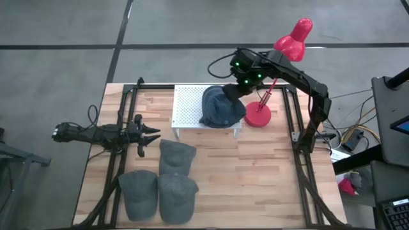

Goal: Pick & Place hat
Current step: Put the left gray cap on the shelf

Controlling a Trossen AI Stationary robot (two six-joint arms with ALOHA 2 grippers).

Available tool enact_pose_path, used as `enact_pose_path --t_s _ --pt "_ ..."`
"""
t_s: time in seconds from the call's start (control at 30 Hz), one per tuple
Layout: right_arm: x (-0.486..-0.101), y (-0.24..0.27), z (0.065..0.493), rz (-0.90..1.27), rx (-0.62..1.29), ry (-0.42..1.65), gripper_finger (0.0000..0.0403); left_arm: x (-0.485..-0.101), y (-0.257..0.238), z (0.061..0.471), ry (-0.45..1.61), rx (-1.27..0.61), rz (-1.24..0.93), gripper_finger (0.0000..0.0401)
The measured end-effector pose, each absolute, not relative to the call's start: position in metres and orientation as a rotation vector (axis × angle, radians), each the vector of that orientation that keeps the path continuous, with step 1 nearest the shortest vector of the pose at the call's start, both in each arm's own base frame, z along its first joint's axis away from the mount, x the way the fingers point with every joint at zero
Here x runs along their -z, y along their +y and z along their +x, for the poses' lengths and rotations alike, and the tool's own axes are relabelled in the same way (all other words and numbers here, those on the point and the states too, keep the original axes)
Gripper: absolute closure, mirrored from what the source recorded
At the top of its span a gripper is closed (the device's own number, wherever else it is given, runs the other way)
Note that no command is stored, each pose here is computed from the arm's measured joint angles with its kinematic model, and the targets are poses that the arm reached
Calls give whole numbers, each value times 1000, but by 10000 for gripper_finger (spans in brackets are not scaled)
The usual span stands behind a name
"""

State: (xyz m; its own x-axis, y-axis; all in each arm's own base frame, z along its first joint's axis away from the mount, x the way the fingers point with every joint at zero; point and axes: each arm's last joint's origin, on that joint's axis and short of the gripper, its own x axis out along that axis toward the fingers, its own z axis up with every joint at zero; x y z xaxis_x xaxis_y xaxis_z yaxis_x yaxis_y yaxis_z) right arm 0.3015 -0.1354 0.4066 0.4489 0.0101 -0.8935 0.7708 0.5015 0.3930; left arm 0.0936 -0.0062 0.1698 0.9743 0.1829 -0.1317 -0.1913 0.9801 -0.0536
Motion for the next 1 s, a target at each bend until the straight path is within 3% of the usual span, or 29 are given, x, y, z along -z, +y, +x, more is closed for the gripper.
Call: enact_pose_path --t_s 0.33,0.63,1.0 --pt "-414 -136 303 910 546 951 325 -170 -6 94 127 -189 -66 286" --pt "-453 -130 293 832 479 813 339 -170 -6 94 126 -189 -66 286" --pt "-482 -78 280 651 287 804 343 -171 -8 95 99 -136 -103 286"
